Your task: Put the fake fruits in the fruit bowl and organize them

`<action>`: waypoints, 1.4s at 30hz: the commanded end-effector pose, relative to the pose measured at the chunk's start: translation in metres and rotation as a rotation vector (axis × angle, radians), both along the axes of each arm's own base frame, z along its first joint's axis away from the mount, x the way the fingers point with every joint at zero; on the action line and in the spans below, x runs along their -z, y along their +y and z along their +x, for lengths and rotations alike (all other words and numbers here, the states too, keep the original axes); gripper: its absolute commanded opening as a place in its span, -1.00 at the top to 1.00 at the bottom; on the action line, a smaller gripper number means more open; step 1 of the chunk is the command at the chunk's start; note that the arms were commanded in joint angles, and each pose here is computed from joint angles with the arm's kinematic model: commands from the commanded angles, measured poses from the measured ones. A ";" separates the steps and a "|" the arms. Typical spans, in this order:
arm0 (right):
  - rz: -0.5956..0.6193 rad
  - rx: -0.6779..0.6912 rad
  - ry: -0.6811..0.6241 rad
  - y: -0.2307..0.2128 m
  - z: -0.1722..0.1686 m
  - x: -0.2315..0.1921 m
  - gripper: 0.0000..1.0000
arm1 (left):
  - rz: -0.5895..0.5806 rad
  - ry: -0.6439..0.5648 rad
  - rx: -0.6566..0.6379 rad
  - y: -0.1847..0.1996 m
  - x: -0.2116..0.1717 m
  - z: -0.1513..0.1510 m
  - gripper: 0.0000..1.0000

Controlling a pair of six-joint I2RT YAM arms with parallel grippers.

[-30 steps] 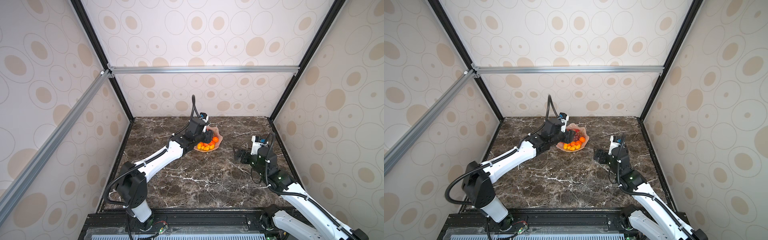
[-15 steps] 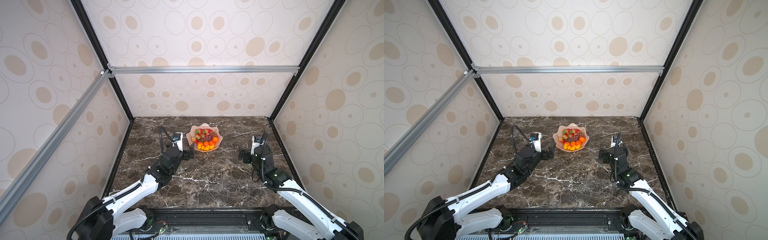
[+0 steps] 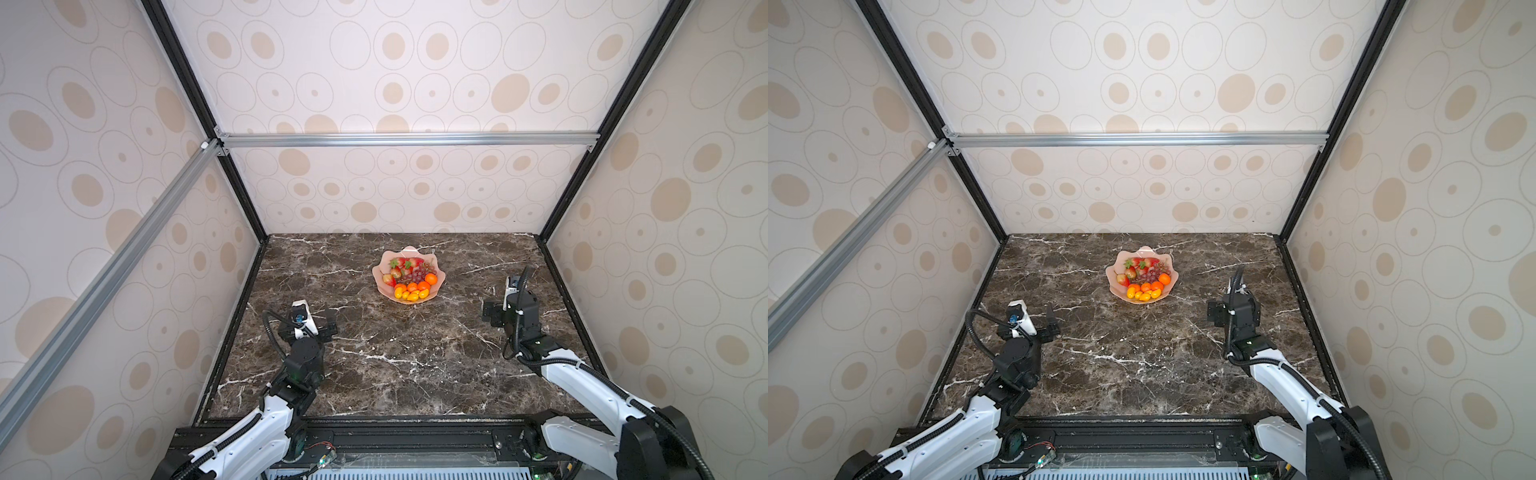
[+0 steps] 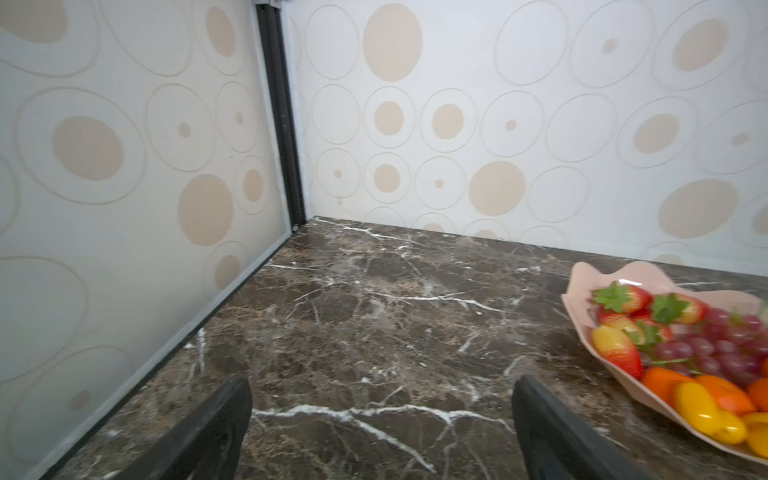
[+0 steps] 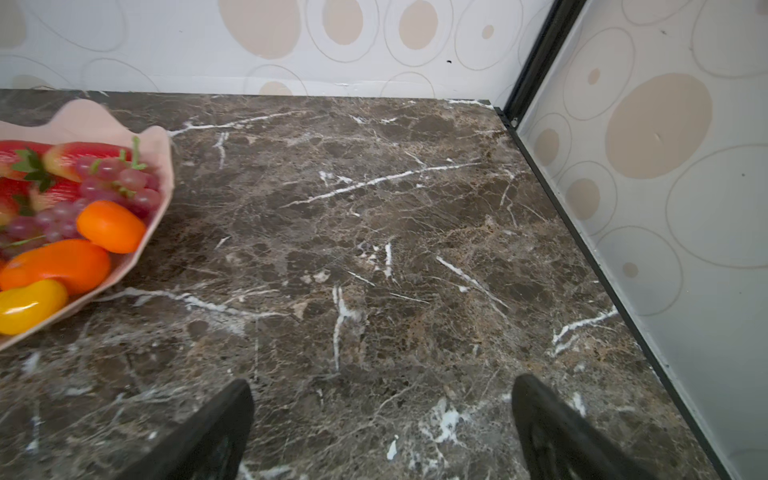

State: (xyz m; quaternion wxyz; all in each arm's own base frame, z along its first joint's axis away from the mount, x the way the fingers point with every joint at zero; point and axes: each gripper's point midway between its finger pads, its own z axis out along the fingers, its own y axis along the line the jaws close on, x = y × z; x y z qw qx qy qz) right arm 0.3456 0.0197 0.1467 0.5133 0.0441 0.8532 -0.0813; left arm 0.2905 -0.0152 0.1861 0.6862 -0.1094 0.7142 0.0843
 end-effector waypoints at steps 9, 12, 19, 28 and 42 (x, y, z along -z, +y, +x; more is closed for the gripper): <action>0.003 -0.070 -0.069 -0.012 0.024 0.029 -0.99 | 0.102 -0.031 -0.176 0.050 0.014 -0.005 -0.97; 0.011 -0.079 -0.098 -0.013 0.029 0.033 -0.99 | 0.078 -0.052 -0.141 0.051 0.020 -0.002 -0.97; 0.014 -0.147 -0.128 -0.010 0.039 0.036 -1.00 | 0.081 -0.124 -0.066 0.049 0.013 0.005 -0.97; 0.034 -0.103 -0.158 -0.021 0.042 0.056 -0.99 | 0.052 -0.163 -0.014 0.056 0.019 0.024 -0.97; 0.025 -0.086 -0.076 -0.023 0.051 0.061 -1.00 | 0.056 0.042 0.017 0.054 0.054 0.077 -0.96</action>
